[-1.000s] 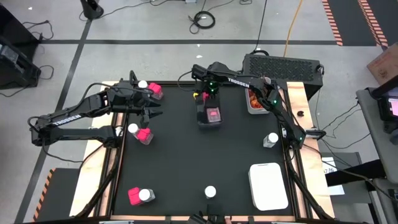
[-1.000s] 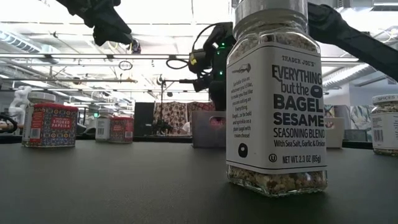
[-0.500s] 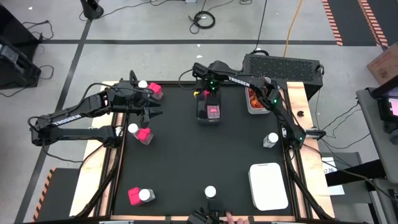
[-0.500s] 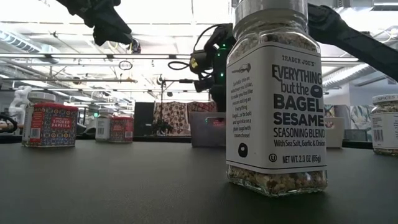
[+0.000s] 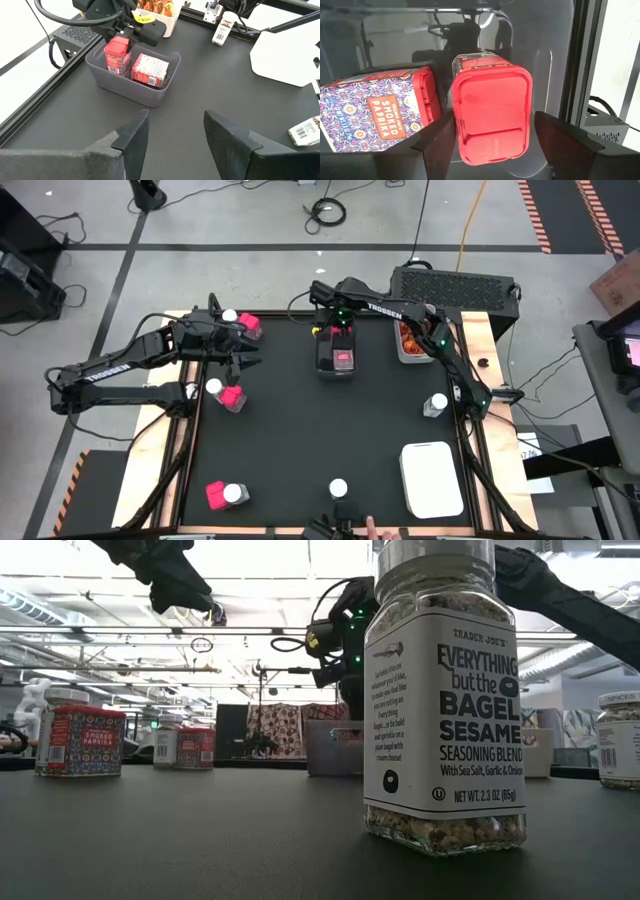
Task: Sort spices by type
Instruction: Put the red seasoning can into the black transparent bin, then adjust the red seasoning can in the black transparent bin
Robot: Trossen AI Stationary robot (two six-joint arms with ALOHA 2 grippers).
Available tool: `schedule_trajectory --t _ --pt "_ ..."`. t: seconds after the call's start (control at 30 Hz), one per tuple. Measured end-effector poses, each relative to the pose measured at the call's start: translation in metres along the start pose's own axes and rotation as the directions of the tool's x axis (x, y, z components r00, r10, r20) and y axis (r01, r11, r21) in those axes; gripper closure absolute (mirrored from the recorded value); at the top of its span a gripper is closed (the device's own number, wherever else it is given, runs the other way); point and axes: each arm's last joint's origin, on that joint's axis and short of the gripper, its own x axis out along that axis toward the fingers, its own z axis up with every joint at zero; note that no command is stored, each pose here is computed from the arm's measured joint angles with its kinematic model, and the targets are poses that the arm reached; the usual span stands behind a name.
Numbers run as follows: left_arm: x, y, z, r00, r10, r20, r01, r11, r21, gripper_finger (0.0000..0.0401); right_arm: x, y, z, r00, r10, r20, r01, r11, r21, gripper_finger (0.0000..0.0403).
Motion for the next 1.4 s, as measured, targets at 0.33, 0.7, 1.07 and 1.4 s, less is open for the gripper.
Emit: schedule_trajectory --t 0.33,0.7,1.07,1.4 --pt "0.0 0.0 0.0 1.0 0.002 0.001 -0.002 1.0 0.019 0.0207 -0.03 0.0 0.003 0.999 -0.029 0.042 0.028 0.999 0.022 0.0143" --pt "0.0 0.0 0.003 1.0 0.0 0.031 -0.001 1.0 0.024 0.0207 -0.078 0.018 -0.009 0.989 0.088 0.121 -0.121 0.947 0.298 0.0143" --pt "0.005 0.0 0.006 0.999 -0.001 0.039 0.0 1.0 0.026 0.0207 -0.082 0.054 -0.005 0.984 0.172 0.05 -0.174 0.853 0.491 0.0143" --pt "0.005 0.0 0.005 0.999 -0.012 0.03 0.011 0.999 0.03 0.0207 -0.066 0.075 0.012 0.999 0.05 0.017 -0.047 0.703 0.71 0.0149"
